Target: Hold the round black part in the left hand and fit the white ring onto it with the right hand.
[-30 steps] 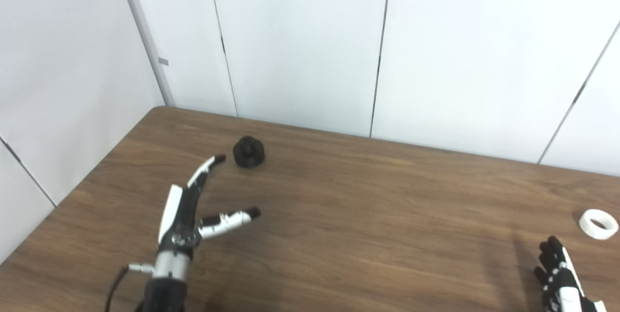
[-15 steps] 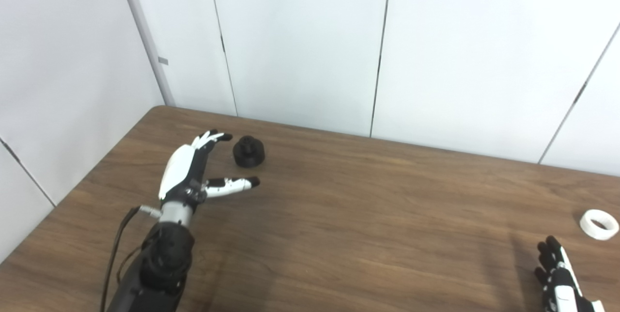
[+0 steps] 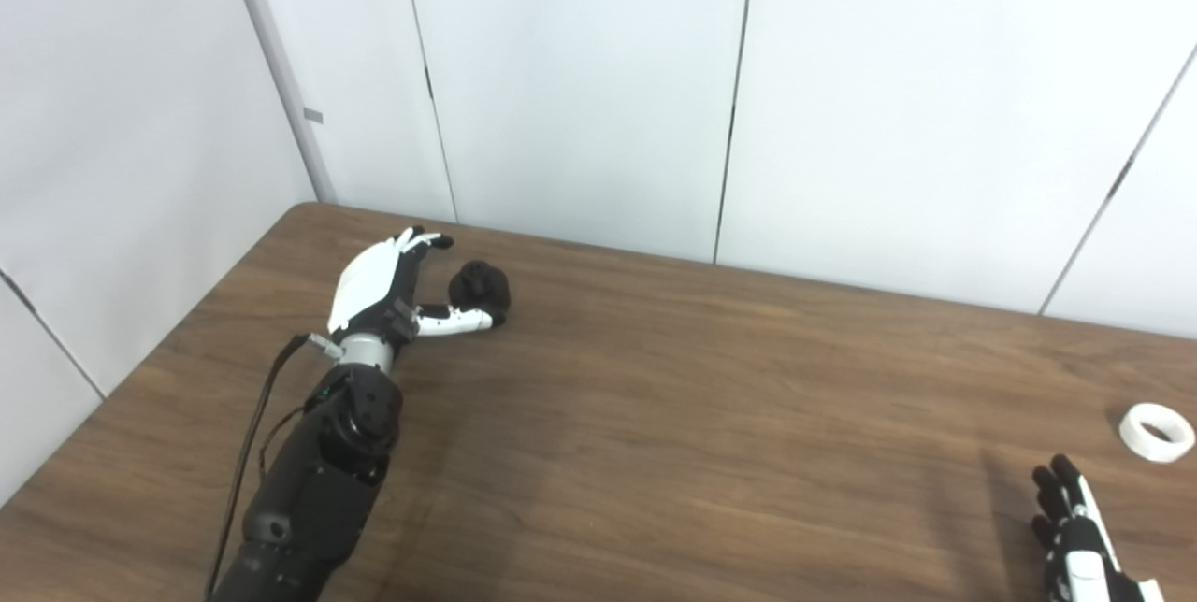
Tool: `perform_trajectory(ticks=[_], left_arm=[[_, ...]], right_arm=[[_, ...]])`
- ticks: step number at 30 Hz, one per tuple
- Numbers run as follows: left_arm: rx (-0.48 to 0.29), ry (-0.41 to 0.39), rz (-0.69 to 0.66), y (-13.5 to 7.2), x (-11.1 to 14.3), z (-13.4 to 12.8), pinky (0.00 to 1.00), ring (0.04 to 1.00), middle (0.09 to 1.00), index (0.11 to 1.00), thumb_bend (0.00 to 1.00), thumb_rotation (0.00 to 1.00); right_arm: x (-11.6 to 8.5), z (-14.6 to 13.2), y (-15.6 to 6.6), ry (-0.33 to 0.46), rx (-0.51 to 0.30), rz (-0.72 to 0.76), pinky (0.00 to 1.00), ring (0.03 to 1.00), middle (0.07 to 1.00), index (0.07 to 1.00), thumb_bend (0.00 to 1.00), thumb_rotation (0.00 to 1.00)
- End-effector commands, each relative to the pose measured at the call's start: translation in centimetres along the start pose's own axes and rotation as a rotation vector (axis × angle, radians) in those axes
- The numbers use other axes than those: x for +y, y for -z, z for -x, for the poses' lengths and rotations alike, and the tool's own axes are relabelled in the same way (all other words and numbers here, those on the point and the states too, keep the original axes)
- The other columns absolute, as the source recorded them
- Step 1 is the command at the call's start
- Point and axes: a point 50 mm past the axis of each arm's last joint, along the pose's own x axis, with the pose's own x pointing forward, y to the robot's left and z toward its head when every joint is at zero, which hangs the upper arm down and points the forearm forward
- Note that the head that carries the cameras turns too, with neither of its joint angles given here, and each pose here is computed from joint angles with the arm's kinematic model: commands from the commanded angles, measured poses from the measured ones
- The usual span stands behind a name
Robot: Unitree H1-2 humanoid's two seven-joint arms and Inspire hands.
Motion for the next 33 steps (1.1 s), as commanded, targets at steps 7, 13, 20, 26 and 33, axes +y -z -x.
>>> perform_trajectory(ticks=[7,13,20,26,33], left_arm=[[-0.024,-0.069,-0.073,-1.3,2.6,-3.8,1.00,1.000,0.982,0.855,1.00,0.34],[0.010,-0.016,-0.092,-1.5,2.5,-4.7,1.00,1.000,0.984,0.865,1.00,0.36],[0.044,0.035,-0.109,-1.4,2.2,-5.2,1.00,1.000,0.970,0.855,1.00,0.37],[0.057,0.088,-0.107,-1.3,2.0,-5.6,1.00,1.000,0.975,0.861,1.00,0.38],[0.049,0.111,-0.133,-1.5,1.7,-5.7,1.00,1.000,0.966,0.845,1.00,0.39]], right_arm=[[0.4,0.5,-0.2,0.011,0.006,-0.007,1.00,0.993,0.963,0.978,0.35,1.00],[0.4,0.6,-0.2,0.017,0.006,0.002,1.00,0.987,0.963,0.976,0.36,1.00],[0.4,0.6,-0.1,0.015,0.006,0.008,1.00,0.976,0.955,0.969,0.39,1.00],[0.5,0.6,-0.1,0.017,-0.003,0.006,1.00,0.975,0.951,0.967,0.37,1.00],[0.4,0.6,-0.1,0.011,-0.001,0.007,1.00,0.981,0.955,0.974,0.38,1.00]])
